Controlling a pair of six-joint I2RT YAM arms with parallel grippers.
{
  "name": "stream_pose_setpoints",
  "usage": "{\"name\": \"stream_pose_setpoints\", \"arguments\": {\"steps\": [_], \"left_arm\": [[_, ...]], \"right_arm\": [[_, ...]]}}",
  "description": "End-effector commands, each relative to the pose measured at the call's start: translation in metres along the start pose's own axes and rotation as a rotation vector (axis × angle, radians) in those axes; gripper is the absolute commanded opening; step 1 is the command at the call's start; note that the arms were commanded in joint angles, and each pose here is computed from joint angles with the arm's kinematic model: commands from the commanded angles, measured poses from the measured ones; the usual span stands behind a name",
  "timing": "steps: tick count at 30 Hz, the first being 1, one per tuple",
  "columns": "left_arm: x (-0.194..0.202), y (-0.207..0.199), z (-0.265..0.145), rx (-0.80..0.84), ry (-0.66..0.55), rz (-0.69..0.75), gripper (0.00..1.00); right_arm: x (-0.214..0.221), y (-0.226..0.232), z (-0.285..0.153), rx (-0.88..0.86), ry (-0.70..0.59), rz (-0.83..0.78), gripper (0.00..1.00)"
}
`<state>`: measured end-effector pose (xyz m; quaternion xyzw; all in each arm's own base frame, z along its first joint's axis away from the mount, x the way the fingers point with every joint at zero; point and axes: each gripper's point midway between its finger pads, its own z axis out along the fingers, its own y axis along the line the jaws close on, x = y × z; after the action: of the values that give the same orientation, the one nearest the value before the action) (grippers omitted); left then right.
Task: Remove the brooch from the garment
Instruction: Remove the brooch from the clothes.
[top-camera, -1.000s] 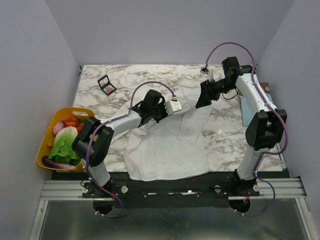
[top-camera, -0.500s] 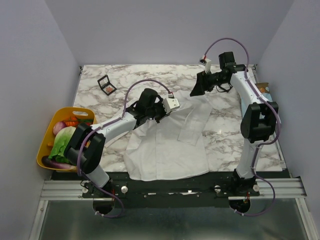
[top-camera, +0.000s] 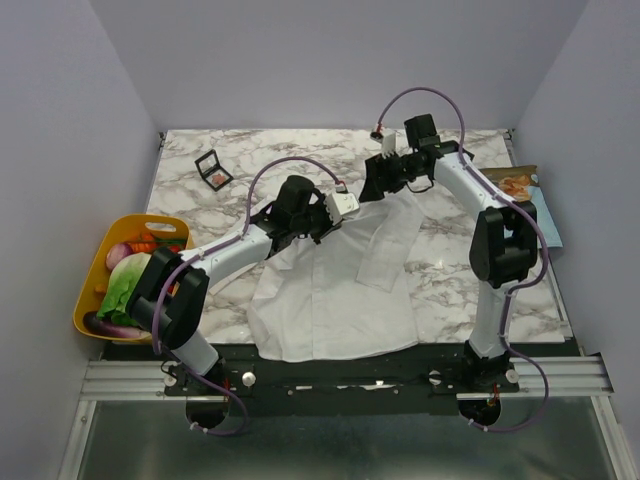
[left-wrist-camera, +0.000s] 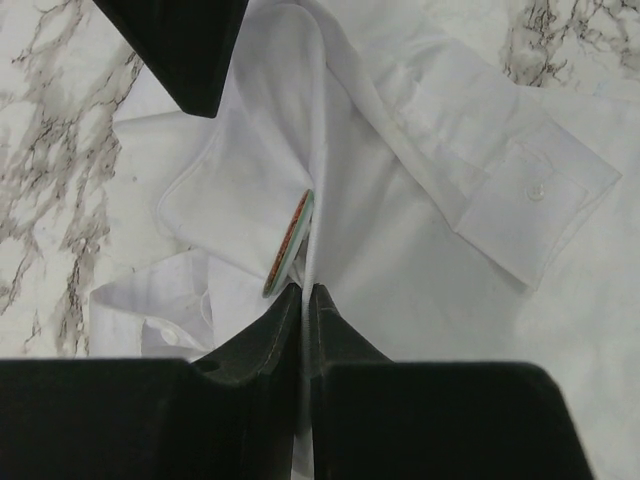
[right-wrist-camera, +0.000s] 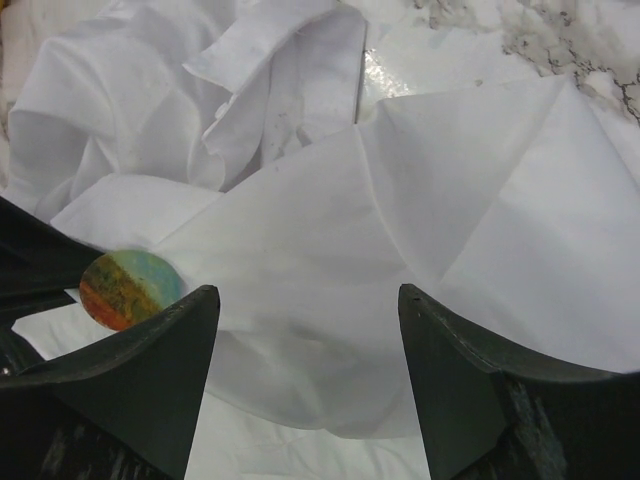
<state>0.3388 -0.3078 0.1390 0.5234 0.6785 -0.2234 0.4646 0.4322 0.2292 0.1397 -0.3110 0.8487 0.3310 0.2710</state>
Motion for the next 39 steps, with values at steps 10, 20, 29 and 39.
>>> {"name": "stream_pose_setpoints", "arguments": {"steps": [10, 20, 29, 39], "left_arm": [[-0.016, 0.025, -0.004, -0.152, -0.067, -0.013, 0.17], [-0.009, 0.028, 0.003, -0.157, -0.046, -0.035, 0.19], [-0.002, 0.021, 0.003, -0.133, -0.035, -0.023, 0.19], [-0.008, 0.019, 0.001, -0.117, -0.055, -0.036, 0.19]], "right_arm": [[0.062, 0.025, 0.033, -0.093, 0.146, -0.044, 0.77], [0.039, 0.065, 0.008, -0.210, 0.024, -0.152, 0.75], [0.013, 0.075, -0.003, -0.204, -0.066, -0.182, 0.75], [0.008, 0.051, 0.012, -0.114, -0.061, -0.122, 0.70]]}}
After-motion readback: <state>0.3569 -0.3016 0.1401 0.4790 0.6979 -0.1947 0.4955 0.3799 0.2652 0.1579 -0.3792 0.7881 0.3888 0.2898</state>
